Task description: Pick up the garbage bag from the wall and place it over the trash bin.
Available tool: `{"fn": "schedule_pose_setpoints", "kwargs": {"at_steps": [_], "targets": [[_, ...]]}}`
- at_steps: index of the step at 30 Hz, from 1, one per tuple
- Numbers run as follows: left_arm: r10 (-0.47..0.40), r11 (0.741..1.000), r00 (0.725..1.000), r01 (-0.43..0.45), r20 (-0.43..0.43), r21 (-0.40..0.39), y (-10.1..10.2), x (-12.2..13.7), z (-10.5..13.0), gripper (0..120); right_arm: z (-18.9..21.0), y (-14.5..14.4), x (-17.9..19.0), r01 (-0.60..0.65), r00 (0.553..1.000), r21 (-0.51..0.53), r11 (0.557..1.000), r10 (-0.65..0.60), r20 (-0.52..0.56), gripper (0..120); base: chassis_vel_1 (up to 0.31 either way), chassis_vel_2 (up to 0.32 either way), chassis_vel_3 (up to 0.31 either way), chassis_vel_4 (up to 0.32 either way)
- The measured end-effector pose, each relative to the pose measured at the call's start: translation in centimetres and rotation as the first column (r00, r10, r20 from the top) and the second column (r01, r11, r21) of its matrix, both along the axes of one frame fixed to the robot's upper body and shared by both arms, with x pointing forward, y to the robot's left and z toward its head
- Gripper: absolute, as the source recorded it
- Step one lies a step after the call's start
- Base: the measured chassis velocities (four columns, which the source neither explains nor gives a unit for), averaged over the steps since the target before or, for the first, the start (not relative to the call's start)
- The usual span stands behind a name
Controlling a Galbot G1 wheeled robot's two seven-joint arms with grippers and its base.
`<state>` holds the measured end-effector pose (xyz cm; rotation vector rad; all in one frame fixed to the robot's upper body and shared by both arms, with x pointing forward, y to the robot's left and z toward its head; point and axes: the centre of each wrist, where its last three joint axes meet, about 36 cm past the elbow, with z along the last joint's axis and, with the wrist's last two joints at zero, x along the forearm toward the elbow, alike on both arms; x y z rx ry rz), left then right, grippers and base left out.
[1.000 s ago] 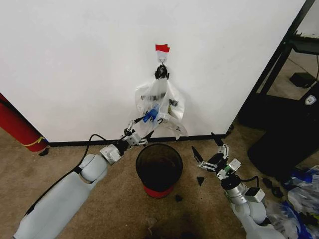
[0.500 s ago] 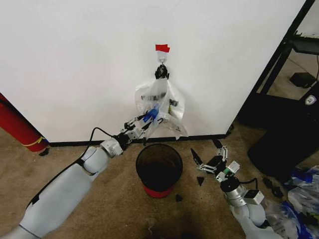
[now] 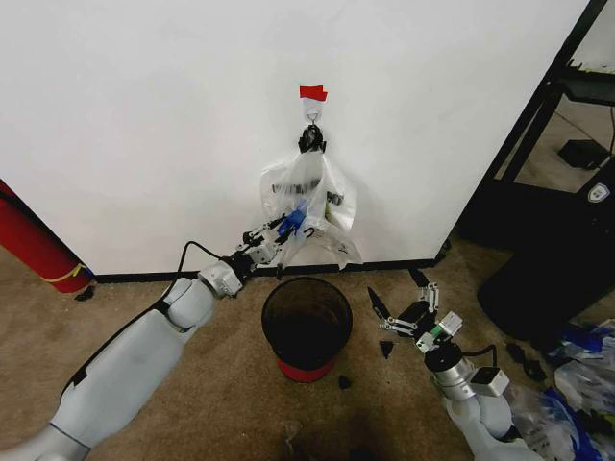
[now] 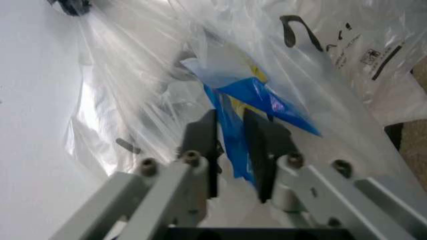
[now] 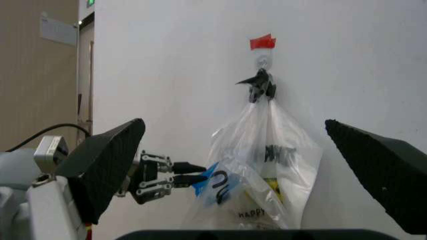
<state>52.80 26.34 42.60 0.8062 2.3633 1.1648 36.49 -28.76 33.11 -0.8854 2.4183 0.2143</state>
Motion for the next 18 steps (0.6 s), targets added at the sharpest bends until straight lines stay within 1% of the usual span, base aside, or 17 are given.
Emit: {"fn": "schedule_pose_setpoints", "kwargs": {"at_steps": [2,4,10,18], "targets": [[0.004,1.000,1.000,-0.004,-0.003,-0.002,0.07,-0.11,-0.04,5,0.05,0.03,0.07,0.000,1.000,0.001,1.000,0.000,0.002,100,0.000,0.000,0.000,0.000],[0.008,1.000,1.000,-0.008,-0.007,-0.008,0.12,-0.13,-0.01,0,0.09,0.05,0.15,-0.001,1.000,0.002,1.000,0.001,0.004,100,0.000,0.000,0.000,0.000],[0.016,0.999,1.000,-0.017,-0.022,-0.031,0.21,-0.12,0.03,0,0.10,0.02,0.17,-0.002,1.000,0.000,1.000,0.002,0.004,100,0.000,0.000,0.000,0.000],[0.035,0.998,0.999,-0.035,-0.017,-0.045,0.20,-0.08,-0.20,0,-0.03,0.10,0.03,-0.006,1.000,-0.001,1.000,0.006,0.002,100,0.000,0.000,0.000,0.000]]}}
